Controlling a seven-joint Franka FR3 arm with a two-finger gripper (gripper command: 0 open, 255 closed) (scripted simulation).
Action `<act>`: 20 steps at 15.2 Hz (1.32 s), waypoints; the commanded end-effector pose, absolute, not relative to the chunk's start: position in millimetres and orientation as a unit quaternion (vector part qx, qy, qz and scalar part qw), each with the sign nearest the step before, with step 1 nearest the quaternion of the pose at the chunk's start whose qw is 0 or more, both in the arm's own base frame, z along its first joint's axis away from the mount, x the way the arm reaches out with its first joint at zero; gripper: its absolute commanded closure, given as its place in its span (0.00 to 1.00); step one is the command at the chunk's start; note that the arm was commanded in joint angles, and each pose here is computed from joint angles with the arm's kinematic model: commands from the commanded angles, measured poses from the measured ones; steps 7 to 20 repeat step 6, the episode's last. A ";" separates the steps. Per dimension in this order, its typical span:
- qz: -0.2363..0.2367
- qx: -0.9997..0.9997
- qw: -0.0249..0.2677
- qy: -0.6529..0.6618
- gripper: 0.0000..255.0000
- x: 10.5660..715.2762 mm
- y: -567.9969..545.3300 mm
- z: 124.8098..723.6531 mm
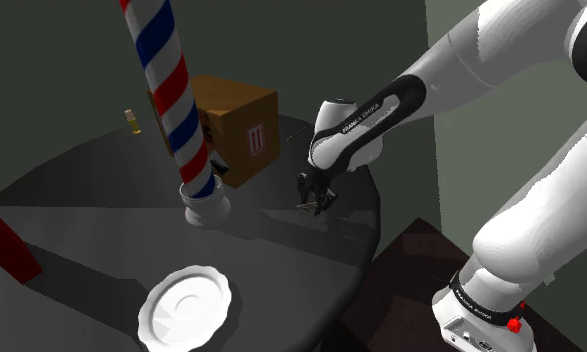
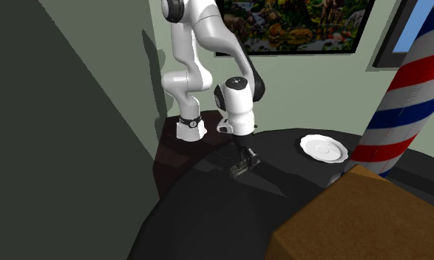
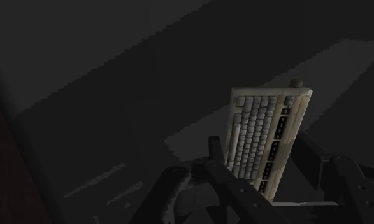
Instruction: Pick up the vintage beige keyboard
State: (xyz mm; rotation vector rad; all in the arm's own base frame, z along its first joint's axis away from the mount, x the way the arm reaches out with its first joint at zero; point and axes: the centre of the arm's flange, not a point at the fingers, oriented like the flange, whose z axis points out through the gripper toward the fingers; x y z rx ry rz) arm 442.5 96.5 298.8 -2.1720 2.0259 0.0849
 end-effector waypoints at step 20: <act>0.029 -0.728 0.085 0.679 1.00 441.5 96.0 327.7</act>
